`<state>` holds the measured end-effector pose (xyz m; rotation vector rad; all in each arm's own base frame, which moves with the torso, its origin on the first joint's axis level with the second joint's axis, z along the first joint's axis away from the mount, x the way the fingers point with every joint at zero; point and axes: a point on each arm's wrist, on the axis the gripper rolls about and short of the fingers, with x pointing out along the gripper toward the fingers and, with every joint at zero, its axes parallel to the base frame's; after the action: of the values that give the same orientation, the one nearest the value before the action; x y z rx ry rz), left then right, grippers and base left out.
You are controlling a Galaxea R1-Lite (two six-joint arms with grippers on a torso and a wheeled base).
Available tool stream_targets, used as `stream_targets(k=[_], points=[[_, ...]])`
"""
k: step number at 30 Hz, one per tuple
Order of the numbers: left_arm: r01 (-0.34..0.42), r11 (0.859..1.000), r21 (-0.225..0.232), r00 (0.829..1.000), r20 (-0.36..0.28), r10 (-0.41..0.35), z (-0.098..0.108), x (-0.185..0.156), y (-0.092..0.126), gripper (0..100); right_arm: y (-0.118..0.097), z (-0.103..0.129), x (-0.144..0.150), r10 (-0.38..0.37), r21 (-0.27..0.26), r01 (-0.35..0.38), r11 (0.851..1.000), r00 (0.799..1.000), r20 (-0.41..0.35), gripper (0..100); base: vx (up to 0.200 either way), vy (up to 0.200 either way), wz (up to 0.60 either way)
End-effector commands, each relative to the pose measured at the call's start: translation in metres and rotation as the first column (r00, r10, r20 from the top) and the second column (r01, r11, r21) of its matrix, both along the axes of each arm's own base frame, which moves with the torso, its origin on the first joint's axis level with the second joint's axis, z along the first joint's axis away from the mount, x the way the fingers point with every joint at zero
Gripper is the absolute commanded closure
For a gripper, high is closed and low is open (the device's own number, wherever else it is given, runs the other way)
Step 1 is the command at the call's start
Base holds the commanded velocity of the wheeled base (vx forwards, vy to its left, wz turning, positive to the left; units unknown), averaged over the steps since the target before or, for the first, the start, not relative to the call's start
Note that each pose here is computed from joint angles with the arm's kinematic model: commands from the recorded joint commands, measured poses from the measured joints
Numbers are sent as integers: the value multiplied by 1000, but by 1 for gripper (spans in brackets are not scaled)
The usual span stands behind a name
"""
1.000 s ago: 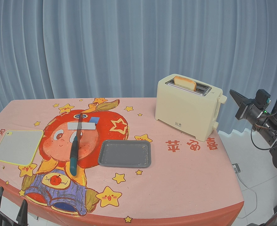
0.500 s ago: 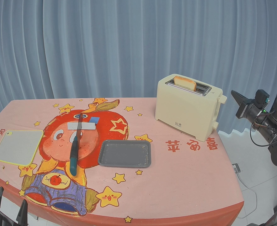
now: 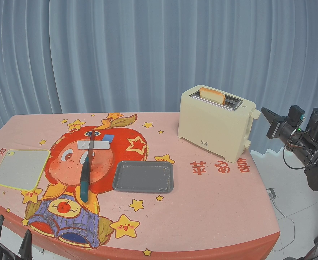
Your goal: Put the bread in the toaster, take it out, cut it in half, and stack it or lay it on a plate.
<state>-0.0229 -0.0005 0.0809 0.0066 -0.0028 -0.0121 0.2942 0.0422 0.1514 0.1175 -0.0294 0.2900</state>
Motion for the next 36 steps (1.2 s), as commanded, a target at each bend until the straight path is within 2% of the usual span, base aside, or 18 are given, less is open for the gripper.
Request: stream_targets(k=[1,36], points=[[-1,1000,1,1000,-3,1,-5,0,0,0,1,-2,1,4,0,-4,1000,1000,-5,100,0,0,0],[-1,1000,0,1000,-3,1,-5,0,0,0,6,-16,4,17,-14,-18,1000,998,-55,100,0,0,0]])
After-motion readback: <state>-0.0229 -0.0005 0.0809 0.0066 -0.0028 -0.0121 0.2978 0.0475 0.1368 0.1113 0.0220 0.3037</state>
